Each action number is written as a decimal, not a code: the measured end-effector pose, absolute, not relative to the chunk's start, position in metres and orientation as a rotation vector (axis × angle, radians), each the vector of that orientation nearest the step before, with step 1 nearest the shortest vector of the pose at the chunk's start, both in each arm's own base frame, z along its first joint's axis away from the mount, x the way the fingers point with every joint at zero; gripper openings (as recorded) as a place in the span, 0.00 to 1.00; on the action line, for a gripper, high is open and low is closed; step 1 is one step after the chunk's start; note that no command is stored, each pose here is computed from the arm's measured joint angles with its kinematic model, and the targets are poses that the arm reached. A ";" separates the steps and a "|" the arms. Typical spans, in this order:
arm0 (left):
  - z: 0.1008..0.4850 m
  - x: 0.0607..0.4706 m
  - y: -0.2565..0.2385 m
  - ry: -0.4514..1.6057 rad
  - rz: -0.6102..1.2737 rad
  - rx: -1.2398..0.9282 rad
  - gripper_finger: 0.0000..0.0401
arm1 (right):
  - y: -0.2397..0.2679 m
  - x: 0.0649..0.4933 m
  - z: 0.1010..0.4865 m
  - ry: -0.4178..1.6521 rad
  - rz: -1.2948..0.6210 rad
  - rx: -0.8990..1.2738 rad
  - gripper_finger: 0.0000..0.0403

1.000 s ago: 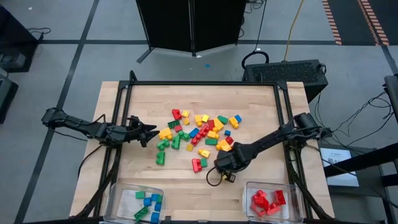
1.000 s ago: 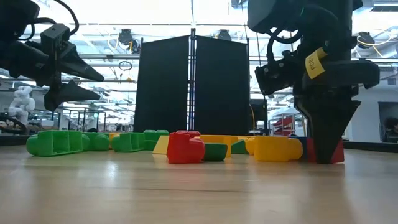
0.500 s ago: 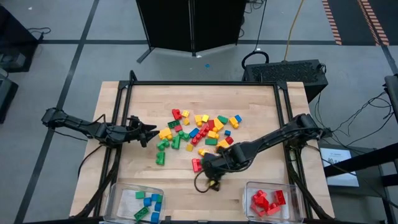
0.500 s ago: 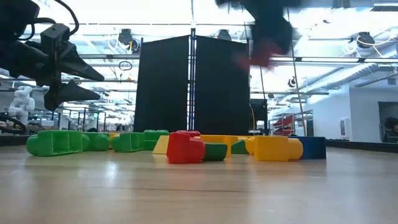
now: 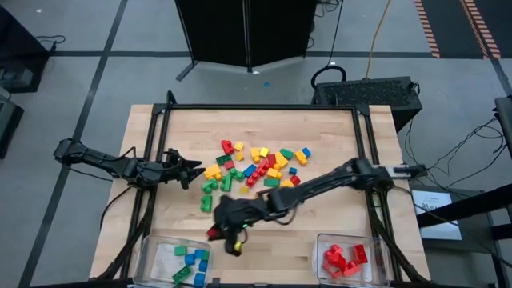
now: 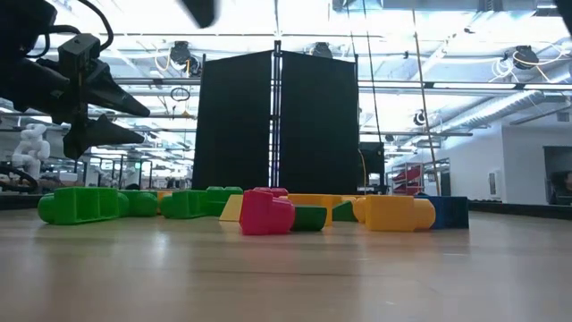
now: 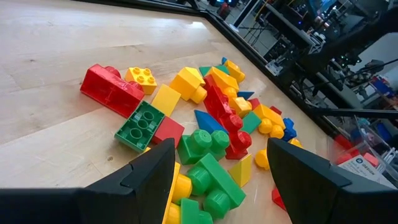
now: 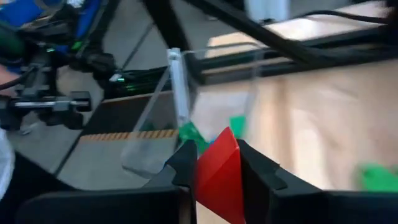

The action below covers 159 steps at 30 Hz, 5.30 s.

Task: Sort blocks by size
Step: Put the red triangular block into the left transparent bin, then put the green half cylindrical block into the left transparent bin

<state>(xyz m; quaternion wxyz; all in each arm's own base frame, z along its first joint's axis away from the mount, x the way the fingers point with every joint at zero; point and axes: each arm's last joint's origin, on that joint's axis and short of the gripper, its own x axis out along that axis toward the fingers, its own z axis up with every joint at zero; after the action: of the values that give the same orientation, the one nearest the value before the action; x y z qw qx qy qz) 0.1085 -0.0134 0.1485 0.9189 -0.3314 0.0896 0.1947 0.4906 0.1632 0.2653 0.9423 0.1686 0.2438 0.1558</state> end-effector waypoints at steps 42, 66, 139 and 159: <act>0.148 0.109 -0.014 0.194 0.383 -0.707 0.64 | 0.101 0.421 0.298 1.435 -0.143 0.028 0.55; 0.148 0.109 -0.014 0.202 0.379 -0.673 0.64 | 0.118 0.428 0.185 1.317 0.062 0.012 0.68; 0.148 0.109 -0.014 0.201 0.380 -0.675 0.64 | 0.167 0.552 0.255 0.317 0.576 0.213 0.38; 0.148 0.109 -0.014 0.200 0.380 -0.675 0.64 | 0.172 0.558 0.200 0.482 0.563 0.241 0.53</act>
<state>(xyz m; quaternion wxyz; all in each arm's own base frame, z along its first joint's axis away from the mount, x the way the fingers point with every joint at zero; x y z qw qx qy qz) 0.1086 -0.0140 0.1481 0.9211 -0.3285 0.0976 0.1849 0.5579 0.1722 0.2005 0.9250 0.1176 0.2350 0.2745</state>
